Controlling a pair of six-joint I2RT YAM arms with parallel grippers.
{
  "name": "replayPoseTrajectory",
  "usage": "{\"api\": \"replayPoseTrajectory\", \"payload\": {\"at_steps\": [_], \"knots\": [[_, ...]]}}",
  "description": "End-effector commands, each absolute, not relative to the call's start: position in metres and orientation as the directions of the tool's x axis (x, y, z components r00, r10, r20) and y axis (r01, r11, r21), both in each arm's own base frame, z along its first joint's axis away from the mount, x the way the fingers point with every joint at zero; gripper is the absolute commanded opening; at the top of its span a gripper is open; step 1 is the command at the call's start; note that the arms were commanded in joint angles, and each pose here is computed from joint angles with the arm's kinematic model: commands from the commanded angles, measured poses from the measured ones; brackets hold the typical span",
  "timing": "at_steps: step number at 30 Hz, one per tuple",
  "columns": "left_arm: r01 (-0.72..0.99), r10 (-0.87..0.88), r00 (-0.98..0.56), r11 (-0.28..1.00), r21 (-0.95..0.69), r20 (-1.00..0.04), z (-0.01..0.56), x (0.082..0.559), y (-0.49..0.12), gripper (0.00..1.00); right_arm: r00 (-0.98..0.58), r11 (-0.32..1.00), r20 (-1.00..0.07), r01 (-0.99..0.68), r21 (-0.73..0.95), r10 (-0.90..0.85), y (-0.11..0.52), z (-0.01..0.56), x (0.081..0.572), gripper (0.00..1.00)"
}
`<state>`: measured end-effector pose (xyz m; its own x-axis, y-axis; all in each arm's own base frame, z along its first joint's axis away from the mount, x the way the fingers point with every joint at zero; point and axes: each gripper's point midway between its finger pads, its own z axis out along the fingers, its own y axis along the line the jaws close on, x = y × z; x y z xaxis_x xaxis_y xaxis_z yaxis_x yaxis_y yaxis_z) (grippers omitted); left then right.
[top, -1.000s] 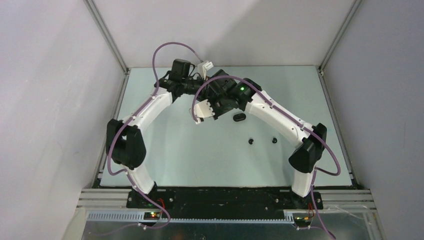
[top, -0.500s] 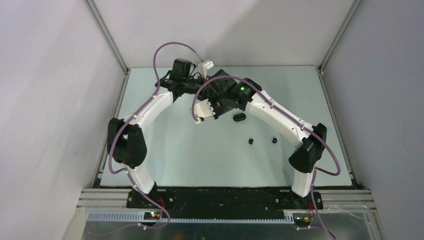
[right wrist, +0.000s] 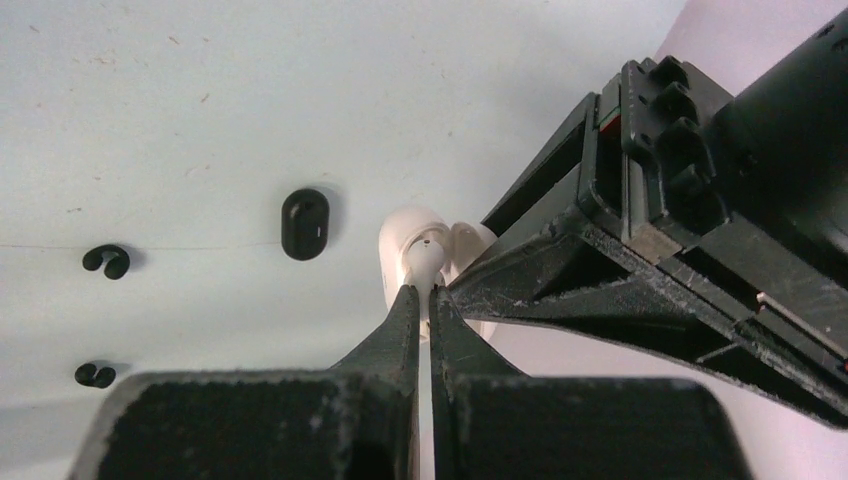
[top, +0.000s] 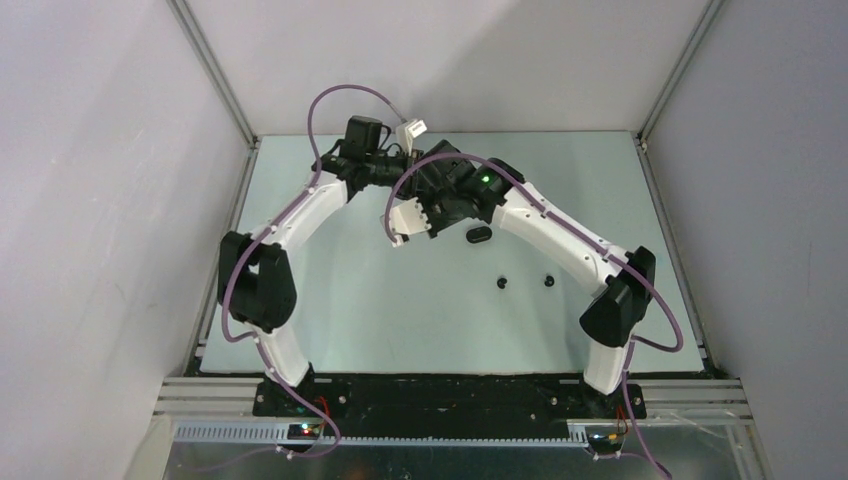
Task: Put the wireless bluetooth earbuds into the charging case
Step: Place the earbud in the charging case.
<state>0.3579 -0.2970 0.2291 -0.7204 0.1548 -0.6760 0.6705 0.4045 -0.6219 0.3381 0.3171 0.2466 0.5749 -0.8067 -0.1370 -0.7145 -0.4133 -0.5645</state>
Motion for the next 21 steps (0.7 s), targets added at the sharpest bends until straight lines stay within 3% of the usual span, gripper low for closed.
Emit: {"api": "replayPoseTrajectory", "payload": {"at_steps": [1,9,18,21], "knots": [[0.668,0.137,-0.735,0.316,-0.674,-0.664,0.253,0.352,-0.301,0.0,0.544,-0.355,-0.099,-0.664,-0.659,-0.834,0.301,0.274,0.349,0.0],[0.653,0.125,-0.75,0.296,-0.697,-0.65,0.255,0.353,-0.3,0.0,0.554,-0.255,-0.206,-0.641,-0.724,-0.807,0.303,0.298,0.344,0.0],[0.651,0.118,-0.752,0.294,-0.7,-0.649,0.255,0.352,-0.3,0.0,0.537,-0.263,-0.213,-0.674,-0.69,-0.816,0.303,0.289,0.345,0.0],[0.651,0.116,-0.751,0.295,-0.7,-0.649,0.255,0.353,-0.3,0.0,0.551,-0.274,-0.263,-0.706,-0.653,-0.792,0.308,0.288,0.333,0.0]]}}
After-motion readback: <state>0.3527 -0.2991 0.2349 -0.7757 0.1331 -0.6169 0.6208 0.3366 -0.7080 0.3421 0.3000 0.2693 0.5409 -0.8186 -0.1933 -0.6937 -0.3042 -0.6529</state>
